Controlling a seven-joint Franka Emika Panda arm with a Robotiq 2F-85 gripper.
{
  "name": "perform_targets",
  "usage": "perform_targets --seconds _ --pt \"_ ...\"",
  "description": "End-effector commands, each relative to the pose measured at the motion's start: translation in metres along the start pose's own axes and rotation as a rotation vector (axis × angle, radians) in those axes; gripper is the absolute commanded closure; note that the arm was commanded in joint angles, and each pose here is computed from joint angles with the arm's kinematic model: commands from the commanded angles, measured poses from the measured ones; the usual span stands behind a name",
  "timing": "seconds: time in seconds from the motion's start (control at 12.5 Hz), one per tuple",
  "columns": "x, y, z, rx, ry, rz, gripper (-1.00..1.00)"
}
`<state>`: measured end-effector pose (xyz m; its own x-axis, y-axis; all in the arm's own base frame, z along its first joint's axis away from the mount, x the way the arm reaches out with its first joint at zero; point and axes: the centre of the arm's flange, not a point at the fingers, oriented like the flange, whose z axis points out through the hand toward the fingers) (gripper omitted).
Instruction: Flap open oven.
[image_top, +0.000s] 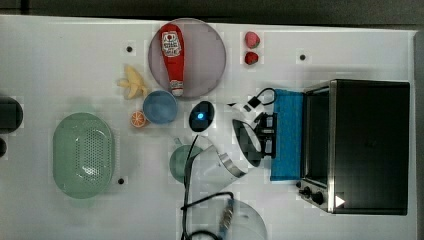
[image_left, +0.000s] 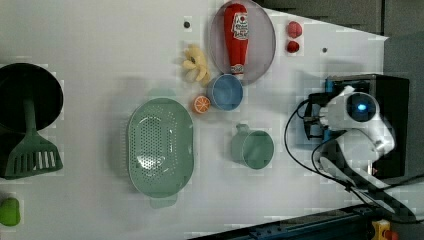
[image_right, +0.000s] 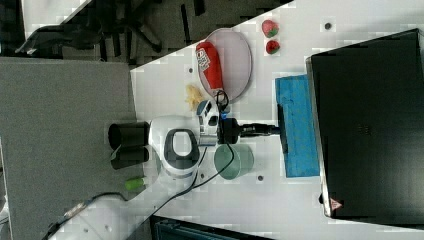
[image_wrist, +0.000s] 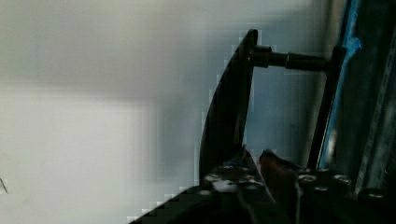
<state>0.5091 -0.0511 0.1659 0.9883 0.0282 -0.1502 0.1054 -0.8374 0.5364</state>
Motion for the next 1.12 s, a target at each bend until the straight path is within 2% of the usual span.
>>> perform_targets --seconds 0.08,0.48,0.64,0.88,1.12 --pt "0.002 -0.035 0.014 -0.027 -0.009 0.086 0.65" --pt "0.011 -0.052 0.017 -0.036 0.001 0.068 0.65" --pt "0.020 -0.054 0.001 -0.014 0.036 0.079 0.65" --pt "0.032 -0.034 -0.047 0.140 0.043 0.289 0.65" --pt "0.036 0.008 -0.103 0.313 0.050 0.517 0.65"
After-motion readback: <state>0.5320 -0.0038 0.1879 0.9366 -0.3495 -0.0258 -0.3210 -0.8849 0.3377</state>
